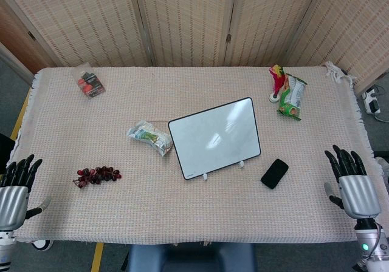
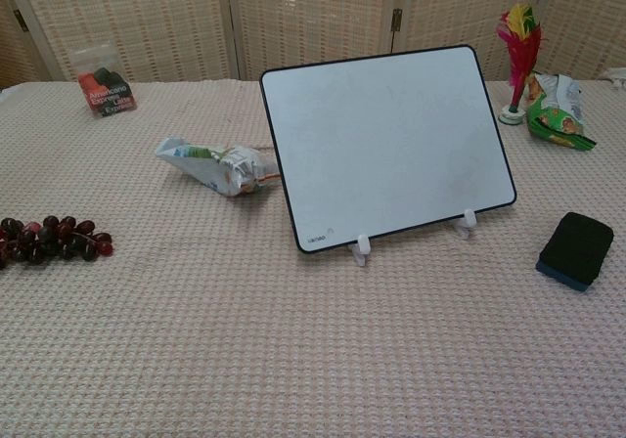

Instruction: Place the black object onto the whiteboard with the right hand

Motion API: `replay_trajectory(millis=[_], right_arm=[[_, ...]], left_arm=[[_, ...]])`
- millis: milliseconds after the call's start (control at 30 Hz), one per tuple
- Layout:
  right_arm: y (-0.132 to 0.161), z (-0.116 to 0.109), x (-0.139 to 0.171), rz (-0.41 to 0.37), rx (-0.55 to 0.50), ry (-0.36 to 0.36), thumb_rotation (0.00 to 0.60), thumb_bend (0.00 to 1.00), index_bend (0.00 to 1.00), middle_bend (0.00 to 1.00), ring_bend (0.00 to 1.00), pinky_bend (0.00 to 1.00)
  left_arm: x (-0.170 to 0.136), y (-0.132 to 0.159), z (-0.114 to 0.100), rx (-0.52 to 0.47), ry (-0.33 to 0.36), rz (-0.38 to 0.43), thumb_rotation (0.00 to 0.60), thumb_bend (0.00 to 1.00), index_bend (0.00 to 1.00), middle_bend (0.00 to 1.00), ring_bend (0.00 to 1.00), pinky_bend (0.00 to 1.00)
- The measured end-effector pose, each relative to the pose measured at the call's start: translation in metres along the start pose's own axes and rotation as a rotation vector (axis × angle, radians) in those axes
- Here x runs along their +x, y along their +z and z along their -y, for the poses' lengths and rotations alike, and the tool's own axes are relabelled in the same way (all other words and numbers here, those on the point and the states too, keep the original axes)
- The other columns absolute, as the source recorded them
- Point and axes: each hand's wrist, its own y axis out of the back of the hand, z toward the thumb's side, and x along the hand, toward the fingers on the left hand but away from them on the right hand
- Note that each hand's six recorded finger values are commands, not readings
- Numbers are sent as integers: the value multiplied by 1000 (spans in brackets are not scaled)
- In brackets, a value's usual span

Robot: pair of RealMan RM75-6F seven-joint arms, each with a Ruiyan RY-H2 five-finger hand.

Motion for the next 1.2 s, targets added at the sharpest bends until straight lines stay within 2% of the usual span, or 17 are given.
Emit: replay_trajectory(millis=[233, 500, 600, 767, 1200], right_arm=[[0, 3, -3, 2, 7, 15, 600, 452, 0, 0, 0, 0], [7, 22, -20, -57, 56, 108, 600, 453, 0, 0, 0, 0], [12, 32, -31, -98, 105, 160, 600, 453, 33, 0, 0, 0], [28, 46, -49, -161, 203, 205, 600, 453, 112, 0, 0, 0], [74, 77, -72, -256, 380, 290, 600, 452, 133, 0, 0, 0]], left_arm=[[1, 0, 1, 0, -3, -4, 600, 242, 0, 0, 0, 0], [5, -1, 2, -11, -10, -10, 600, 242, 0, 0, 0, 0], [5, 0, 1, -12, -7, -10, 600, 243, 0, 0, 0, 0], [4, 0, 2, -15, -12, -9, 600, 242, 0, 0, 0, 0], [5, -3, 1, -28, -15, -16, 600, 242, 0, 0, 0, 0]])
